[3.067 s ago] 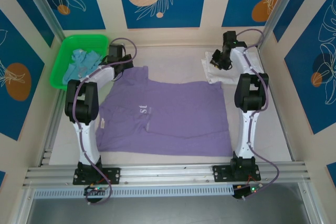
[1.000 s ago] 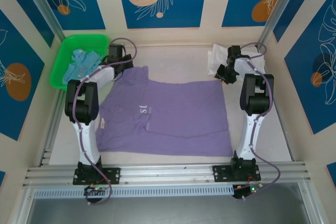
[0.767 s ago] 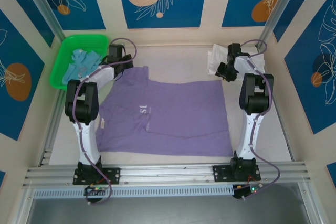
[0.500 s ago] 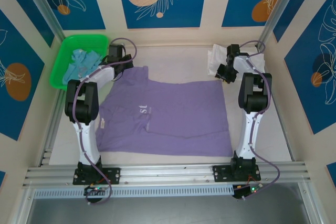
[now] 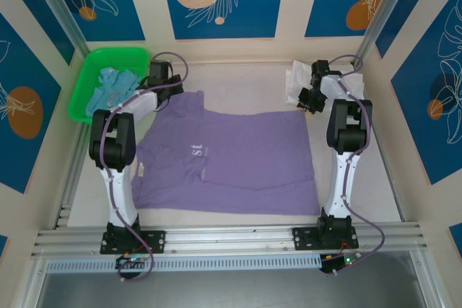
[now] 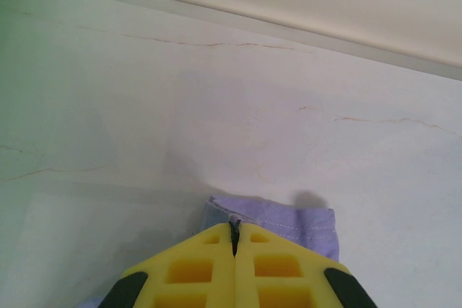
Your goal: Fold and stack the t-shirts
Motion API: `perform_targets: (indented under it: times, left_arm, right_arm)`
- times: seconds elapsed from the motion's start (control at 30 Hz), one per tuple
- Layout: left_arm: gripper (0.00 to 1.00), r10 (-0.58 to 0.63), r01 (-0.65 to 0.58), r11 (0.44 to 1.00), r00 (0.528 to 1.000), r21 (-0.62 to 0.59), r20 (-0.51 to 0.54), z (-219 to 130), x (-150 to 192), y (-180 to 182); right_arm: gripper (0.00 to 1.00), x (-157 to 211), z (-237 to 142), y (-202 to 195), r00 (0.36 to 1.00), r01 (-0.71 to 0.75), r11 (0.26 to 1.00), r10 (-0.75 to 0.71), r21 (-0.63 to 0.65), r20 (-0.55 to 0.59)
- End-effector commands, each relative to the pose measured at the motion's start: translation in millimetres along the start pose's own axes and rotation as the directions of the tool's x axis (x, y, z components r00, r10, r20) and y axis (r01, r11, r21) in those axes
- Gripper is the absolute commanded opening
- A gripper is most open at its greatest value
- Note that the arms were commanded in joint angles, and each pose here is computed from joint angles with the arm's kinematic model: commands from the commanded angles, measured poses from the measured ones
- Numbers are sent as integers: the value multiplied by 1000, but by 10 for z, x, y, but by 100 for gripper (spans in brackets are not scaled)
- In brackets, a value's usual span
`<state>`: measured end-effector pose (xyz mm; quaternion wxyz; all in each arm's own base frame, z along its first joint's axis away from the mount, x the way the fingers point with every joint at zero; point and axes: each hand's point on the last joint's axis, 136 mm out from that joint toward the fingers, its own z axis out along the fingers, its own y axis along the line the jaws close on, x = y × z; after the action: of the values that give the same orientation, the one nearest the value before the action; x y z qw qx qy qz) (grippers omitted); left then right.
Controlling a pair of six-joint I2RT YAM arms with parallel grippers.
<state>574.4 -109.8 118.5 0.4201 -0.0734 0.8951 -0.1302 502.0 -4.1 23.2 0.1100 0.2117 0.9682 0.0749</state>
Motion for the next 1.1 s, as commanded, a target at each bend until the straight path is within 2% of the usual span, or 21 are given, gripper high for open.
perform_targets:
  times: [0.0, 0.2, 0.4, 0.5, 0.73, 0.93, 1.07]
  left_arm:
    - [0, 29, -29, 1000, 998, 6, 48, -114, -166, -75]
    - [0, 28, -28, 1000, 999, 8, 46, -107, -162, -76]
    - [0, 26, -26, 1000, 999, 5, 46, -110, -162, -65]
    - [0, 25, -26, 1000, 999, 7, 48, -111, -170, -71]
    - [0, 28, -29, 1000, 998, 6, 49, -115, -173, -70]
    - [0, 79, -78, 997, 993, -17, 83, -305, -395, -66]
    - [0, 138, -143, 989, 985, 38, 107, -459, -555, -147]
  right_arm:
    - [30, 115, 51, 51, 998, 24, 1000, -25, -18, -49]
    - [31, 158, 23, 63, 999, 29, 999, -30, -35, -40]
    - [17, 180, 48, 67, 998, 29, 999, -31, -34, -57]
    - [15, 196, 55, 78, 997, 35, 999, -37, -39, -63]
    - [0, 197, 30, 75, 998, 37, 999, -39, -36, -50]
    - [0, 126, -173, 102, 999, 41, 997, -39, -69, 32]
    - [0, 98, -405, 128, 997, 10, 990, 2, -143, 81]
